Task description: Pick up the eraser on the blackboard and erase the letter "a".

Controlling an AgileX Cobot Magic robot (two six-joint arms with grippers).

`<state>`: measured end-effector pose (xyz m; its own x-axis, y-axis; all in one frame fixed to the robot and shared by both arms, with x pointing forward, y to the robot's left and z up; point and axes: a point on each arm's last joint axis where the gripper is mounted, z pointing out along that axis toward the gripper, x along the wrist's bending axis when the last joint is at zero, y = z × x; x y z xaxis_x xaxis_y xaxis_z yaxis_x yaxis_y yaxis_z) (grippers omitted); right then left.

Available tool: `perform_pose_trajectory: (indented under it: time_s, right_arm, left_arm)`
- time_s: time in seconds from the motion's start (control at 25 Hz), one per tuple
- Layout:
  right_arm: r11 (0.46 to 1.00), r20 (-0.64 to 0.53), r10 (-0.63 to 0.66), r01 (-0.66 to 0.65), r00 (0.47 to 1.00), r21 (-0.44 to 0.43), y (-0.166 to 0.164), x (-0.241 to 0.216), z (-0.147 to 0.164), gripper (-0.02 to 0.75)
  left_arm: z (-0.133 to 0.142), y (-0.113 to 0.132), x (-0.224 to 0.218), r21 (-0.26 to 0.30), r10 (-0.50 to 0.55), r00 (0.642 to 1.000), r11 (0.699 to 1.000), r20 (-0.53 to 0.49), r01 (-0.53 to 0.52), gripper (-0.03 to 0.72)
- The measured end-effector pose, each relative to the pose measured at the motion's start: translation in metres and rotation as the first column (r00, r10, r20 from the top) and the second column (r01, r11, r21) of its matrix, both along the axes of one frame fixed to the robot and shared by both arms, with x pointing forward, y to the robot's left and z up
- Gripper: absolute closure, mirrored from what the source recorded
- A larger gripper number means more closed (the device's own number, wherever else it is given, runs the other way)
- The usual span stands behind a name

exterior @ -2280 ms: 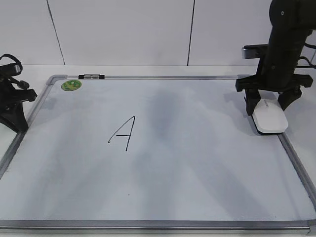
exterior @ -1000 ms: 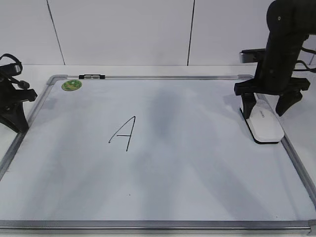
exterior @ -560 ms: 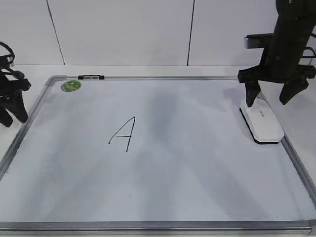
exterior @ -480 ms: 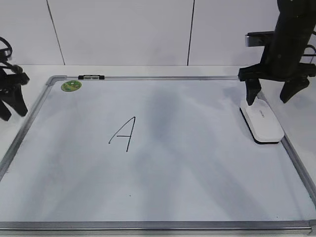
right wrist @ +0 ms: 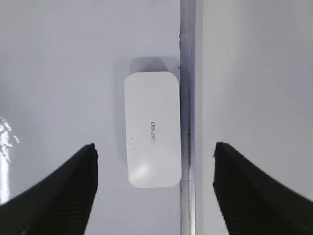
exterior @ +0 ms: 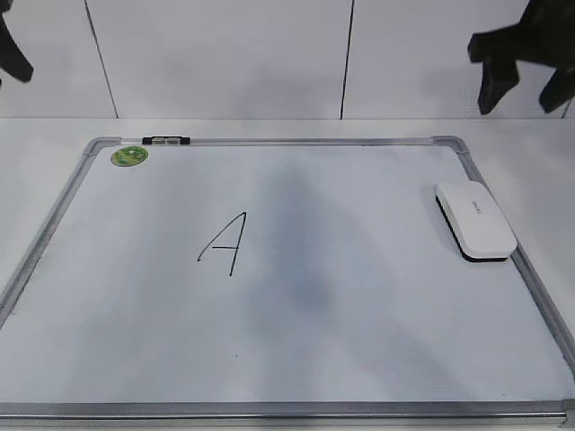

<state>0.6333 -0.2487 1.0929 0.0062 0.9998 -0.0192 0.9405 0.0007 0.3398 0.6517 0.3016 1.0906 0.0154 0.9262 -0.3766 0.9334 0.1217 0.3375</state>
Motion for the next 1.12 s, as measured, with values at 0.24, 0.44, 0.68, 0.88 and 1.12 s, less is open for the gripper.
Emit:
perform_pose_trajectory:
  time_s: [0.24,0.44,0.68,0.88,1.12]
  right_arm:
    - [0.999,0.178,-0.003,-0.006,0.984,0.049,-0.005,-0.048,0.075,0.193]
    - [0.998,0.295,-0.008,-0.012,0.955,0.065,-0.011,-0.094,0.118,0.198]
    - [0.997,0.327,-0.013,-0.012,0.945,0.074,-0.019,-0.148,0.127,0.200]
    - [0.996,0.326,-0.035,0.006,0.945,0.091,-0.025,-0.193,0.119,0.200]
    - [0.992,0.338,-0.052,0.010,0.940,0.124,-0.030,-0.243,0.105,0.200]
  left_arm:
    - [0.076,-0.013,-0.046,0.007,-0.025,0.982,1.000,0.188,0.024,0.351]
    - [0.130,-0.028,-0.097,0.112,-0.092,0.941,0.992,0.325,0.058,0.364]
    - [0.179,-0.039,-0.161,0.175,-0.151,0.869,0.982,0.472,0.075,0.394]
    - [0.216,-0.035,-0.230,0.172,-0.138,0.783,0.984,0.607,0.040,0.401]
    - [0.244,-0.030,-0.310,0.144,-0.109,0.663,0.990,0.741,0.002,0.401]
